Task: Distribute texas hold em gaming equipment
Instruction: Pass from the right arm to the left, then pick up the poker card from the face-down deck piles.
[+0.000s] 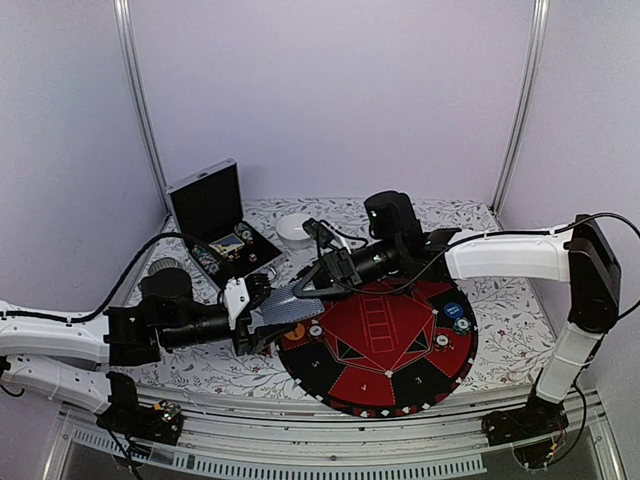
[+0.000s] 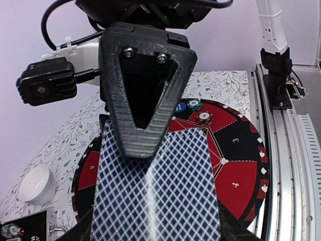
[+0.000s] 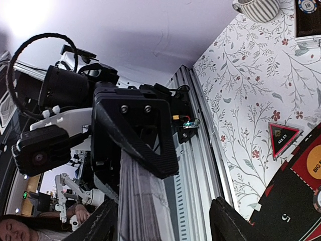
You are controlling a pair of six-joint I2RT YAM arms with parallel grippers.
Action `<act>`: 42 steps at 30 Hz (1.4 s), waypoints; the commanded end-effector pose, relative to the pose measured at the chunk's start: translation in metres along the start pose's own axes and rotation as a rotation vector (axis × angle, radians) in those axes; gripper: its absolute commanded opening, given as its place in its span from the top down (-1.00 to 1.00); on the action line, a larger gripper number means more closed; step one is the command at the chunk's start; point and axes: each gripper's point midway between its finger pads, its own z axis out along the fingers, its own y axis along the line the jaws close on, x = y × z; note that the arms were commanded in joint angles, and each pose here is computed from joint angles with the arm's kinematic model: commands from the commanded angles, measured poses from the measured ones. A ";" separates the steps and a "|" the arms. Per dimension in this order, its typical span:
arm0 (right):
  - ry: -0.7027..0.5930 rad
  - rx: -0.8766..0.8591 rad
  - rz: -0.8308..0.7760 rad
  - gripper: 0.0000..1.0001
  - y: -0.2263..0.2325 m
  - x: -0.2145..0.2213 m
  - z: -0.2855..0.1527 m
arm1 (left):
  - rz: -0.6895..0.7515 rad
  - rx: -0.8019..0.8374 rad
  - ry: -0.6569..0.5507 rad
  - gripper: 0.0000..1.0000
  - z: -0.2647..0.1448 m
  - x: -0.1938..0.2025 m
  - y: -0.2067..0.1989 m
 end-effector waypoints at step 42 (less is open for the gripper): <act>0.017 0.227 -0.203 -0.47 -0.005 -0.017 0.004 | -0.027 -0.074 -0.096 -0.13 -0.011 -0.023 0.018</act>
